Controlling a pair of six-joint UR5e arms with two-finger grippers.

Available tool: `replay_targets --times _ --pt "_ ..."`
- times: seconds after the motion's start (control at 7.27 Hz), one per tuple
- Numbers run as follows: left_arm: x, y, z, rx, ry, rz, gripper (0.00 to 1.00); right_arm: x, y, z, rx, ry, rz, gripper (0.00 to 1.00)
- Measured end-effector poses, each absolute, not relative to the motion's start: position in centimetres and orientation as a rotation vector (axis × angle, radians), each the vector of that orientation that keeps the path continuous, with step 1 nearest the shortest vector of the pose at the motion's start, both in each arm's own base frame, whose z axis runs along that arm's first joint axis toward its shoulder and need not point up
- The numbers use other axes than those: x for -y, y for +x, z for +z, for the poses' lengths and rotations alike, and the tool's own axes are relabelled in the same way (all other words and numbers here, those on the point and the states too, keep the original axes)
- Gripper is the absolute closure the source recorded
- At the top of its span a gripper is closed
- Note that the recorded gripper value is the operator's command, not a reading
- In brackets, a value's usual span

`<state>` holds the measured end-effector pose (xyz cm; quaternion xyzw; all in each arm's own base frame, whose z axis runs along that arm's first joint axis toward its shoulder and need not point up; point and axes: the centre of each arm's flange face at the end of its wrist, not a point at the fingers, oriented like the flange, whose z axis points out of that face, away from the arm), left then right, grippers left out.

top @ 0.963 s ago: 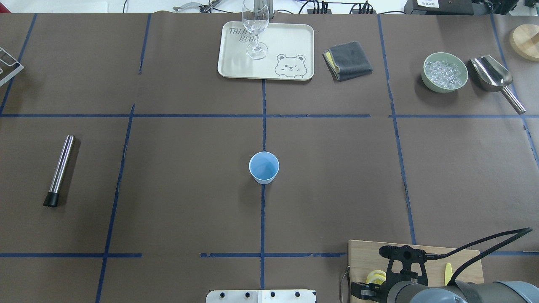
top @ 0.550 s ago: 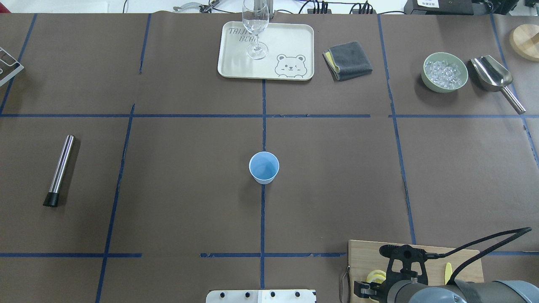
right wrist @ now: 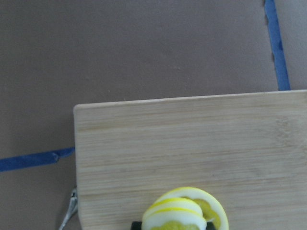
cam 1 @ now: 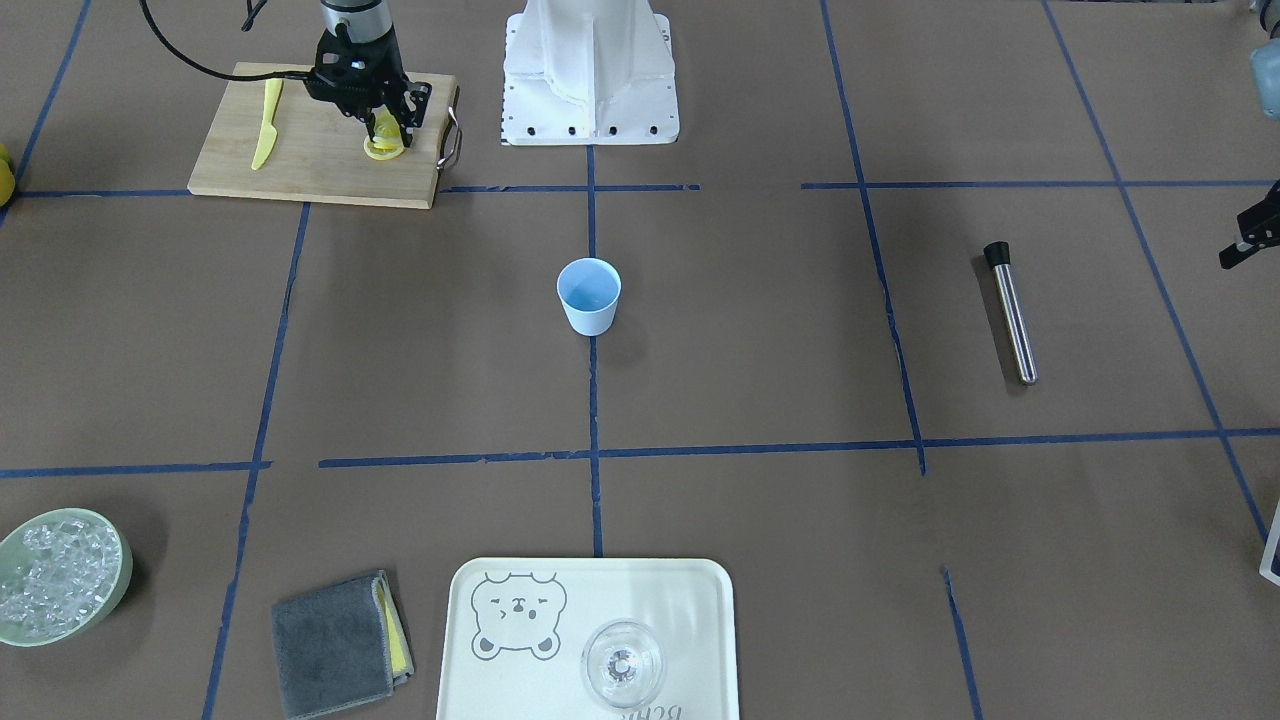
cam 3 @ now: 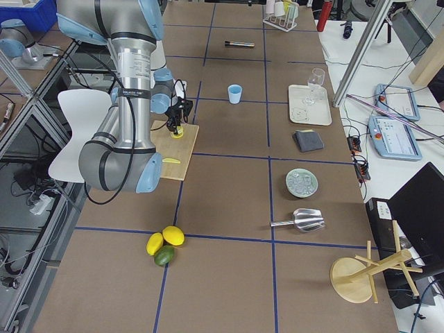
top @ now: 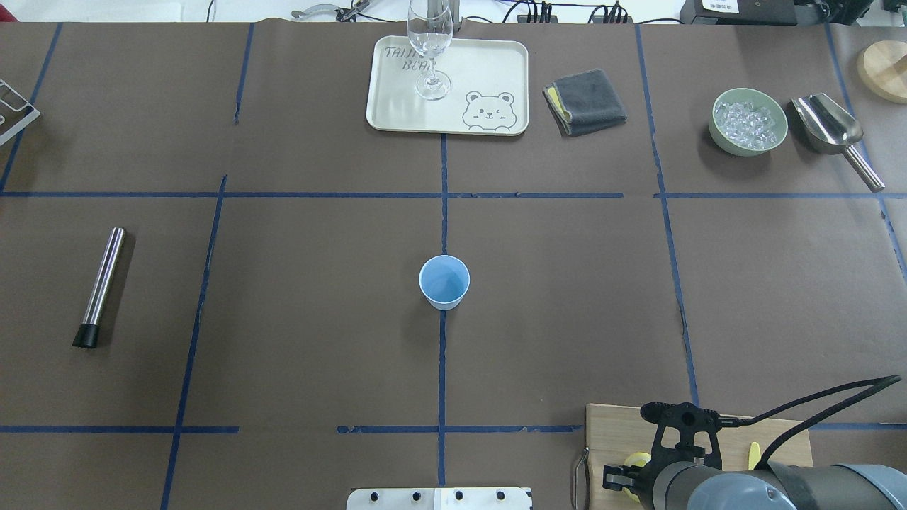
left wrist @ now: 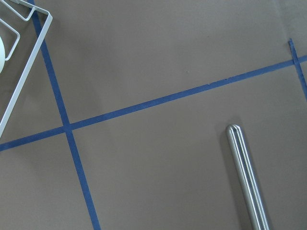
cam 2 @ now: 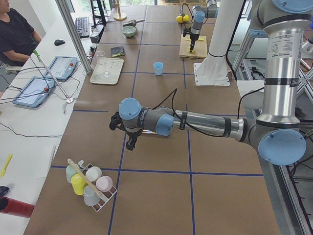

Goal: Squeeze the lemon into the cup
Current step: 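Close the right gripper on the lemon slice and lift it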

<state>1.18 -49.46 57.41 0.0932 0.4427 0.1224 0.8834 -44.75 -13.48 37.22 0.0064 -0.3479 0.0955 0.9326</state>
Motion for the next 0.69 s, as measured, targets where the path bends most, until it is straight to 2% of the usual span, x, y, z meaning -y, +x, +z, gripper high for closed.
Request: replay_targets --times 0.69 --pt "49.4 1.2 57.4 -0.923 0.194 0.255 0.00 15.7 -42.7 34.0 0.755 0.026 0.243 0.51"
